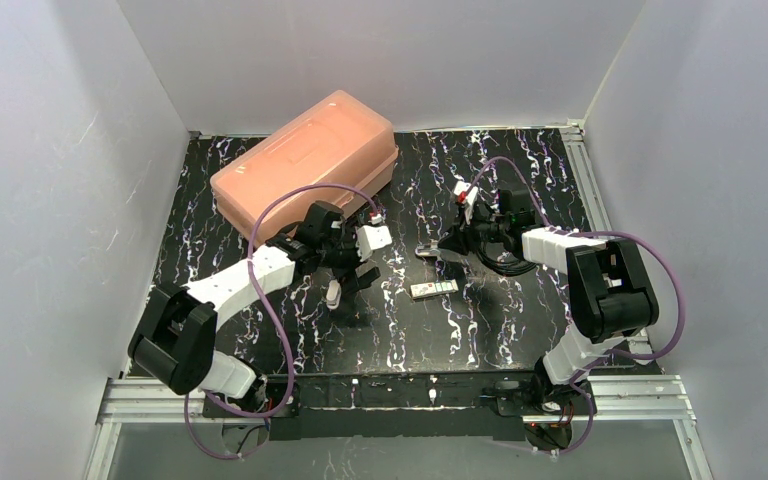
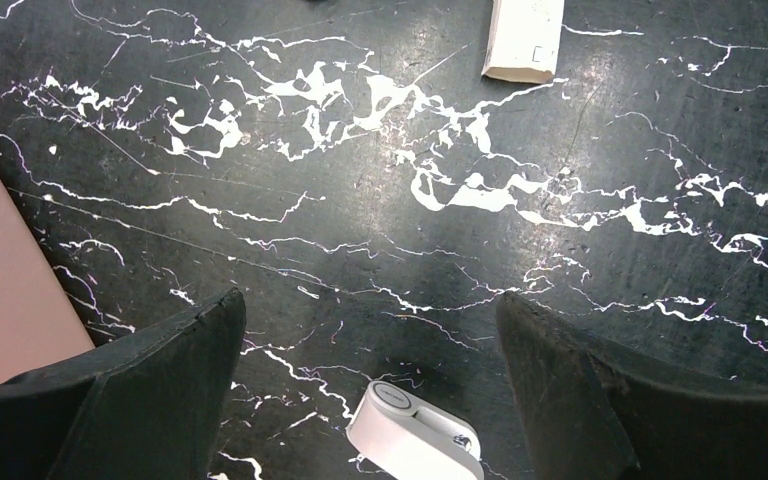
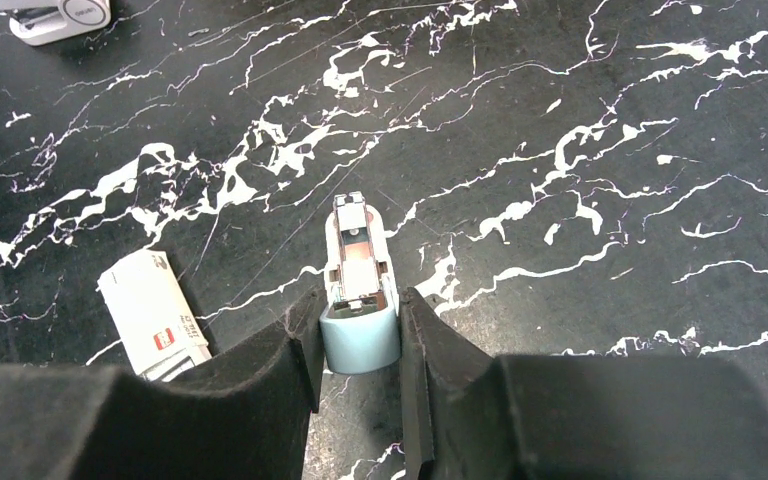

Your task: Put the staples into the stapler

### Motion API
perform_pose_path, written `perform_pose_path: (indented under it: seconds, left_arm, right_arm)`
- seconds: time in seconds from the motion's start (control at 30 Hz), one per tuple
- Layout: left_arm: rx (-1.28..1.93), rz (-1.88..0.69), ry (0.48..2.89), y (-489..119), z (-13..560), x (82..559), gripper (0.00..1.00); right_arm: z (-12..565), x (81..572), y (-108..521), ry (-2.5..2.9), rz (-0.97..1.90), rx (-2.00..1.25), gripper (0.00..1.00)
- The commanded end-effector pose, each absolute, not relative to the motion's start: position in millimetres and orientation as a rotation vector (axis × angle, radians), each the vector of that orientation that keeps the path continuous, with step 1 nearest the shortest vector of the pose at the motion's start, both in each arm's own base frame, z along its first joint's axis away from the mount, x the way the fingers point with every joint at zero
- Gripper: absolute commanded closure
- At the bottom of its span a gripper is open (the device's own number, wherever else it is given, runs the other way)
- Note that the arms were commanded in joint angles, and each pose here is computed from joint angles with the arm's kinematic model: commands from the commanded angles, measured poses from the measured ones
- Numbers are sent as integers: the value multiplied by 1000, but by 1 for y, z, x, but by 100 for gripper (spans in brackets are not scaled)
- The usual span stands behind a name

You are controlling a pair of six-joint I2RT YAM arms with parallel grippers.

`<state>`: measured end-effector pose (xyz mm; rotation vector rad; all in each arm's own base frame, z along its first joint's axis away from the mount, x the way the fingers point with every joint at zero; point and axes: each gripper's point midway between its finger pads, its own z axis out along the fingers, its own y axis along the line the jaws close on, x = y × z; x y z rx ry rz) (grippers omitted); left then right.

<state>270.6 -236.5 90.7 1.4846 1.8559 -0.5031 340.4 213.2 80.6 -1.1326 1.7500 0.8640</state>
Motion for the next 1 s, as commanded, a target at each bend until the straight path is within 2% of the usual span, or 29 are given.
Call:
perform_pose_path:
  seconds: [0.0, 0.6, 0.97]
  left_arm:
    - [1497, -470, 1849, -230, 94, 268, 6]
    - [1492, -369, 1906, -208, 91, 269, 6]
    - [1346, -148, 2323, -154, 74, 256, 6]
  right_arm:
    - [80, 341, 211, 1733, 843, -1170, 62]
    - [84, 344, 207, 1747, 810, -1196, 48]
    - [134, 358, 206, 1690, 724, -1162, 45]
